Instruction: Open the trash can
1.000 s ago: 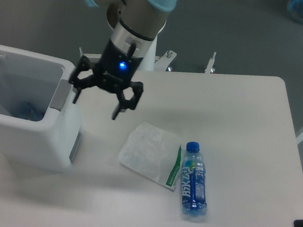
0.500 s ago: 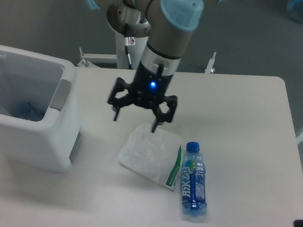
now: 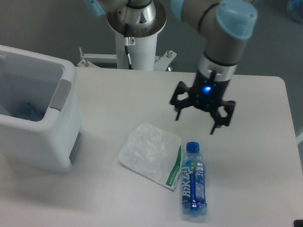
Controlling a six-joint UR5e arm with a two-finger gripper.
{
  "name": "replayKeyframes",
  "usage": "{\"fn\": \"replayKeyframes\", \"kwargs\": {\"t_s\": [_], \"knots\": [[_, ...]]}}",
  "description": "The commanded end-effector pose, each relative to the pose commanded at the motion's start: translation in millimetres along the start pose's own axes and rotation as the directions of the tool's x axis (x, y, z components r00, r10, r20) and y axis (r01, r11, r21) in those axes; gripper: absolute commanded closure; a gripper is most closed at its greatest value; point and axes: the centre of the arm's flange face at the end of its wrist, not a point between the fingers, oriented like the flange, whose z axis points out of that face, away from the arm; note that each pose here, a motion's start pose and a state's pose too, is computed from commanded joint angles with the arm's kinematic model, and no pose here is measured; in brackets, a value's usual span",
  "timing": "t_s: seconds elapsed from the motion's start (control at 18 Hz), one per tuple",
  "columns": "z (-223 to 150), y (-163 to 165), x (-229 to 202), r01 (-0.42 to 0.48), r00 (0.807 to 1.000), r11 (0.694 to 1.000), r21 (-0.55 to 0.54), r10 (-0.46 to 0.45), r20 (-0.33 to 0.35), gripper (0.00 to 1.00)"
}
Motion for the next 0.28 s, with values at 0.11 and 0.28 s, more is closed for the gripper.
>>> {"fn": "replayKeyframes", "kwargs": {"t_s": [0.11,0.28], "knots": [[8,10,-8,-0.051,0.998,0.993,-0.107,0.054,0.028,0.0],[14,13,-16,-0.07,0.996,0.985,-0.159,0.076,0.036,0.0]]}}
